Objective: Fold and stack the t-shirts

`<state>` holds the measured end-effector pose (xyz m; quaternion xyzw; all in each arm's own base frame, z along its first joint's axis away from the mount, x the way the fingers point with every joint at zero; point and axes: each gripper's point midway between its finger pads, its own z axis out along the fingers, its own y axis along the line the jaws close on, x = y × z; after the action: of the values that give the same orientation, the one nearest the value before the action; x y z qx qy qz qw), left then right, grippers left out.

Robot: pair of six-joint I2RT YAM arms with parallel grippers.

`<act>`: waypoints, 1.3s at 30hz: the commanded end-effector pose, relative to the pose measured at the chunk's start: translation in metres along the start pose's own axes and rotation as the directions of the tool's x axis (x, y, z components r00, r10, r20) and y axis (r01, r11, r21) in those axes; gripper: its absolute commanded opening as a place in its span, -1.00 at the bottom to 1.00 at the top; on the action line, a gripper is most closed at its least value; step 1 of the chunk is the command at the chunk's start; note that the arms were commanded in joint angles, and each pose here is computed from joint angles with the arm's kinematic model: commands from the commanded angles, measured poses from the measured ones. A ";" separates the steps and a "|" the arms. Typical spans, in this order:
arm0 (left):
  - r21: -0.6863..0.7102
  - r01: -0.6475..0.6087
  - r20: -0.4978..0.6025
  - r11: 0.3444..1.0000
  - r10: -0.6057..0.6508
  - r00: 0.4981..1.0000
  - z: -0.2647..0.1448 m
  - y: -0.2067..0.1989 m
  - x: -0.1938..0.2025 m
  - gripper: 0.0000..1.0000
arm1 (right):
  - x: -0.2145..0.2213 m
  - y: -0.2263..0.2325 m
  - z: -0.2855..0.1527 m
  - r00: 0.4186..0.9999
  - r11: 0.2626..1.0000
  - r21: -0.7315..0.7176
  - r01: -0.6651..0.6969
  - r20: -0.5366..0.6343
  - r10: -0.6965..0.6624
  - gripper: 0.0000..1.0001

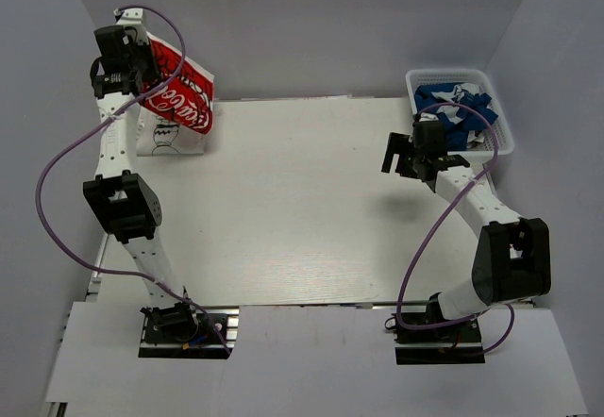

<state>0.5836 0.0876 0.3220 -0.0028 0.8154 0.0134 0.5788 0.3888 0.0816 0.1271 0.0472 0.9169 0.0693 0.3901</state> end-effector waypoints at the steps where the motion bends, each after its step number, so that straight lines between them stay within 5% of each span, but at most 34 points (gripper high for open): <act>1: -0.023 0.010 0.126 1.000 -0.007 0.992 -0.035 -0.001 -0.055 -1.00 | -0.006 0.008 -0.004 1.000 0.999 -0.039 -0.006 0.018 0.006 0.81; 6: -0.015 -0.003 0.039 1.000 0.004 0.999 -0.007 0.009 -0.010 -1.00 | -0.005 0.008 0.000 1.000 0.999 -0.035 -0.009 0.001 0.009 0.81; 12: -0.180 -0.058 -0.127 0.982 0.035 0.991 0.048 0.052 0.070 -1.00 | 0.002 0.005 0.013 0.999 1.000 -0.009 -0.009 -0.050 0.009 0.81; 27: -0.382 -0.084 -0.105 0.920 0.047 0.993 0.085 0.106 0.079 -1.00 | -0.006 0.021 0.031 0.995 0.998 -0.058 0.000 -0.099 -0.006 0.81; 30: -0.439 -0.089 -0.114 0.894 0.043 0.993 0.080 0.116 0.080 -0.52 | -0.008 0.023 0.030 0.995 0.998 -0.067 0.001 -0.095 -0.007 0.81; 31: -0.464 -0.094 -0.127 0.881 0.039 0.991 0.080 0.121 0.086 0.34 | -0.006 0.023 0.029 0.995 0.998 -0.067 0.000 -0.099 -0.007 0.81; 32: -0.479 -0.085 -0.132 0.874 0.024 0.991 0.078 0.123 0.088 0.78 | -0.008 0.022 0.028 0.996 0.998 -0.065 -0.002 -0.092 -0.004 0.81; 33: -0.488 -0.080 -0.138 0.869 0.014 0.990 0.078 0.124 0.092 0.99 | -0.006 0.021 0.028 0.995 0.998 -0.060 -0.003 -0.097 -0.003 0.81; 39: -0.514 -0.015 -0.054 0.858 -0.015 0.998 0.057 0.123 0.057 1.00 | -0.012 0.024 0.022 0.996 0.997 -0.073 0.004 -0.084 -0.011 0.81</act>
<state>0.6223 0.2113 0.1636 -0.1317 0.8462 0.2225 0.4660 0.4050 0.0992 0.1008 0.0358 0.9399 0.0901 0.3274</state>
